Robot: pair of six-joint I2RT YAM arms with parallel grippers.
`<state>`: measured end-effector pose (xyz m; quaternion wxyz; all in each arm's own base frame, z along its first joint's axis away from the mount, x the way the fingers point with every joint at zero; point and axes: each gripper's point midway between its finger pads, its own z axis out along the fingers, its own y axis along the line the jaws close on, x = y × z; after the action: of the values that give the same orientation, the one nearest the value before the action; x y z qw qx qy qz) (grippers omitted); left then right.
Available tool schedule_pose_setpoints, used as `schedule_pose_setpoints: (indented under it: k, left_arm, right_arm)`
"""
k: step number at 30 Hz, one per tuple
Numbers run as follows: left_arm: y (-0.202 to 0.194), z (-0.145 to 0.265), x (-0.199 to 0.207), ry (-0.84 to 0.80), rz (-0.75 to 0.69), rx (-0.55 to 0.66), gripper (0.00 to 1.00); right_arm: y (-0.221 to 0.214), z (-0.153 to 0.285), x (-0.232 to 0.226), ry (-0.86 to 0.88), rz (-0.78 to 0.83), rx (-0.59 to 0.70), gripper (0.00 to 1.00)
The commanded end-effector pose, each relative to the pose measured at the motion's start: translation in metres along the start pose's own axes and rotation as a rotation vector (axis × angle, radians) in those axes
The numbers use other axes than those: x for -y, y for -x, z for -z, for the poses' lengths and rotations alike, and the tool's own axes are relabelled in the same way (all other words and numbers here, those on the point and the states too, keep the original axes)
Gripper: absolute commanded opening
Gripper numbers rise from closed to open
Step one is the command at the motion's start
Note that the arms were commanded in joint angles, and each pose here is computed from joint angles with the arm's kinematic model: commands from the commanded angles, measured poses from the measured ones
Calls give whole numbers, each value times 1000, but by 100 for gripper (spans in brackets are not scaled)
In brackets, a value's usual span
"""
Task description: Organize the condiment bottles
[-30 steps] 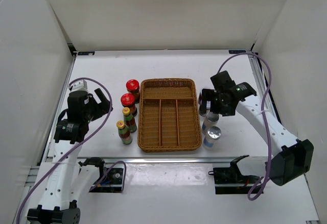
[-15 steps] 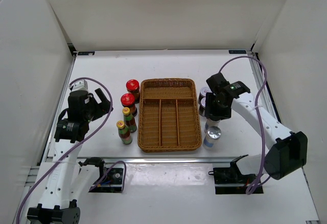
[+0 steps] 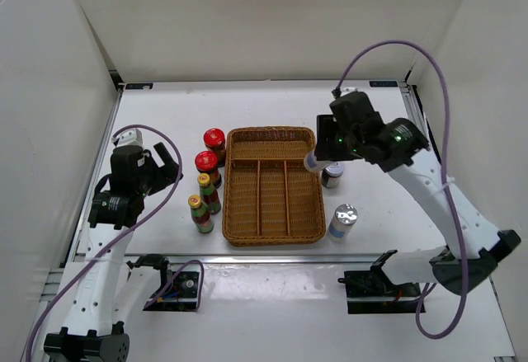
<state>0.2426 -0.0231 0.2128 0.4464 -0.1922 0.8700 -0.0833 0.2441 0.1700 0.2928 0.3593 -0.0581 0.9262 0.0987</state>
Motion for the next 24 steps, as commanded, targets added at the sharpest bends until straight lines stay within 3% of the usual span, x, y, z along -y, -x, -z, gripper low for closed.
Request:
schedule_pose_setpoints:
  k: [1, 10, 13, 14, 16, 24]
  left_arm:
    - [-2, 2, 0, -4, 1, -7, 100]
    - [-8, -6, 2, -9, -2, -41, 100]
    - [-9, -7, 1, -5, -2, -49, 100]
    - [-10, -7, 3, -13, -2, -53, 100]
    - [-10, -7, 3, -13, -2, -53, 100]
    - [-10, -7, 3, -13, -2, -53, 100]
  right_arm:
    - [7, -40, -21, 20, 46, -2, 22]
    - [-50, -144, -38, 18, 69, -210, 22]
    - [-65, -158, -37, 2, 69, -263, 50]
    - [-67, -157, -35, -3, 71, -273, 81]
    - [-59, -148, -35, -18, 80, -248, 100]
    - [-5, -41, 3, -123, 28, -24, 100]
